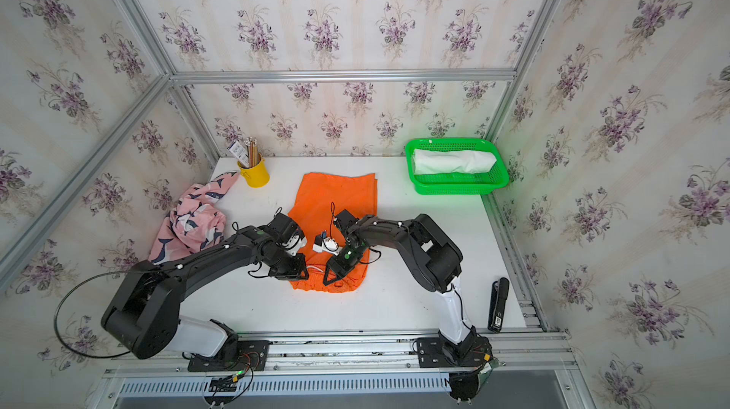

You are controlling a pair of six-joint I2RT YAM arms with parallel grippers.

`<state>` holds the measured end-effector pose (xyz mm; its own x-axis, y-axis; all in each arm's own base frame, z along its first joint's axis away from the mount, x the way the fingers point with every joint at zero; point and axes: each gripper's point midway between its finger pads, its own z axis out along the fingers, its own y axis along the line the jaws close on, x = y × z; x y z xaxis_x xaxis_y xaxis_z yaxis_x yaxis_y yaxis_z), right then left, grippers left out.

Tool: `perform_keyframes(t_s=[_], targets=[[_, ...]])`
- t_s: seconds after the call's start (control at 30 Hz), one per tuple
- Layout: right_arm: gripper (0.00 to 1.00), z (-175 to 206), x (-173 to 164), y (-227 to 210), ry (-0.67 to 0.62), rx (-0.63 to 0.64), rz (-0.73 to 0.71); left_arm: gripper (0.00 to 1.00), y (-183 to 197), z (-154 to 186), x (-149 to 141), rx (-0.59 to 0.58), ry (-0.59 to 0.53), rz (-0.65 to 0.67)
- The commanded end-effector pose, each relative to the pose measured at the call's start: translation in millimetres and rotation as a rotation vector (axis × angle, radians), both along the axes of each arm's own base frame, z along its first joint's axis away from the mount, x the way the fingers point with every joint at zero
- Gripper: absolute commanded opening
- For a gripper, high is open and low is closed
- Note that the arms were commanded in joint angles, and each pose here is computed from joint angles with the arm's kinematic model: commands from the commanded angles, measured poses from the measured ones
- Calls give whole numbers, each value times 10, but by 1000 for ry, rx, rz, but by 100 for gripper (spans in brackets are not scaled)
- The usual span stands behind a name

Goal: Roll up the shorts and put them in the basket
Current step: Roll the shorts at the center of the board.

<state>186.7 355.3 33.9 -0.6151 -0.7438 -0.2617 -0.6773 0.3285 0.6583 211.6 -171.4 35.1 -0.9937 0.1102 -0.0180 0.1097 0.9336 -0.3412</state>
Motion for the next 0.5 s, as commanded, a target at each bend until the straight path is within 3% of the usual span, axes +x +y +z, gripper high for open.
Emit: perform_keyframes(t_s=[0.0,0.2,0.37,0.47], targets=[[52,14,30,-138,-55,-63,-35,26,135,-180,7,94,32,12],[48,-28,208,-307,-221,-134,-80,25,121,-361,-57,97,93,14],[10,-6,370,-235,-257,-109,-147,26,106,-294,3,93,66,14],[2,-28,431,-213,-225,-87,-200,27,117,-202,51,92,30,18]])
